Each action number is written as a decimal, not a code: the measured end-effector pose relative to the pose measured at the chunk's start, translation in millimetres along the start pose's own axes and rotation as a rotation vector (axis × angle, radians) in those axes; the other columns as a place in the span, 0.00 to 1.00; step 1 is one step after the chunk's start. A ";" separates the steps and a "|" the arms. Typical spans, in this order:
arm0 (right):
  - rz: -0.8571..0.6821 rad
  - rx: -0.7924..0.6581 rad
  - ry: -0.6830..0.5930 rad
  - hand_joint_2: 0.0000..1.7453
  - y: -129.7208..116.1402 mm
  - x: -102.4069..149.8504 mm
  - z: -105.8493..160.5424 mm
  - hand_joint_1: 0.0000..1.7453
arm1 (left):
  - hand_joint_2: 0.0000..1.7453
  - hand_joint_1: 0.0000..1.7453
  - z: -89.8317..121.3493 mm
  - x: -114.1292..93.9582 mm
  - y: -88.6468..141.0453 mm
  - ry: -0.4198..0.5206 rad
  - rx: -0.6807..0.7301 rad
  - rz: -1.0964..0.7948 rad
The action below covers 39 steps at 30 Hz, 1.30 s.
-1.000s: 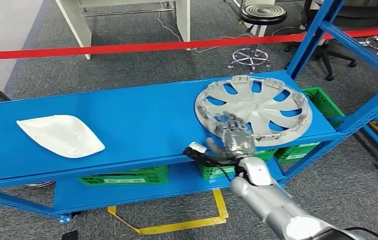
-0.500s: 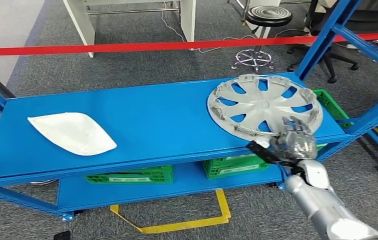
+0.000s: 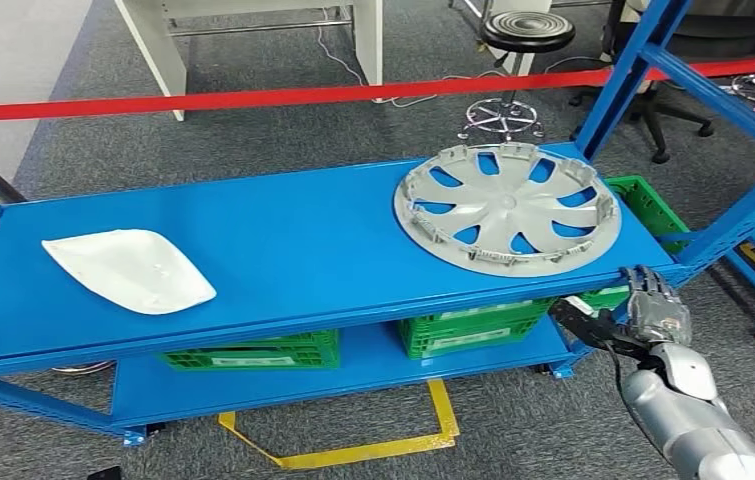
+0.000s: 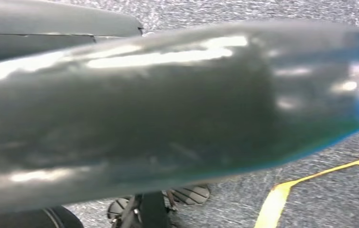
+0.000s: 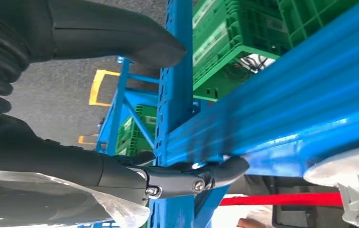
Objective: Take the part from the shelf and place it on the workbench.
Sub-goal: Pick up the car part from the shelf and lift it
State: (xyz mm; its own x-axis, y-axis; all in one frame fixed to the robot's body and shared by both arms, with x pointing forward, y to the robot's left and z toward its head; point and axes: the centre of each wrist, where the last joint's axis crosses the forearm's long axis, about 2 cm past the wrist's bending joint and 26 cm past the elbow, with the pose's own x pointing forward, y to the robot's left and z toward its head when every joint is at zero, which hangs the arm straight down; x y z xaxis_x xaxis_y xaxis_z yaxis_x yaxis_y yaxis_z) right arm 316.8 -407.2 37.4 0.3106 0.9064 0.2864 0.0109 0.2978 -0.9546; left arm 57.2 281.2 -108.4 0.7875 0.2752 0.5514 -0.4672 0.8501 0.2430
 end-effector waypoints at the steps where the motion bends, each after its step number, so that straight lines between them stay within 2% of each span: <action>1: 0.001 0.005 0.000 1.00 -0.8 -2.1 -0.5 0.03 | 0.00 0.00 -0.3 0.3 0.4 -0.005 -0.002 0.001; 3: 0.004 0.008 0.000 1.00 -1.6 -5.6 -0.8 0.00 | 0.00 0.00 -0.5 0.5 0.5 -0.012 -0.007 0.002; 10: 0.017 -0.015 -0.038 1.00 5.4 -11.0 8.4 0.00 | 0.00 0.00 0.6 0.4 -2.3 -0.012 -0.015 0.007; 14: 0.017 -0.062 -0.077 0.00 10.7 4.0 19.5 0.00 | 0.00 0.00 2.7 -1.4 -5.3 -0.002 -0.015 0.016; 19: -0.009 -0.129 -0.168 0.00 12.3 35.2 38.5 0.00 | 0.00 0.00 3.9 -2.3 -6.9 0.000 -0.017 0.017; 26: -0.016 -0.283 -0.311 0.00 -15.7 73.0 35.4 0.00 | 0.00 0.00 4.7 -2.7 -8.7 -0.006 -0.039 -0.002; 34: 0.014 -0.390 -0.400 0.00 -64.2 119.8 -13.3 0.00 | 0.00 0.00 3.4 2.8 -12.8 -0.028 -0.085 -0.032; 39: 0.011 -0.309 -0.414 0.00 -91.2 140.3 -52.7 0.00 | 0.00 0.00 2.2 6.4 -14.7 -0.042 -0.114 -0.065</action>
State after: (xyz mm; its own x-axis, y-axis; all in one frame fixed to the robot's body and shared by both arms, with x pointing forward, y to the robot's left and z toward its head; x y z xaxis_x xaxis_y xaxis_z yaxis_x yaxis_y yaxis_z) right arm 409.5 -323.0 160.3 -0.0898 0.9702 0.2253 0.3095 0.2422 -0.9196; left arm 68.2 269.5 -106.6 0.7956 0.2011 0.5714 -0.3654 0.9117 0.1880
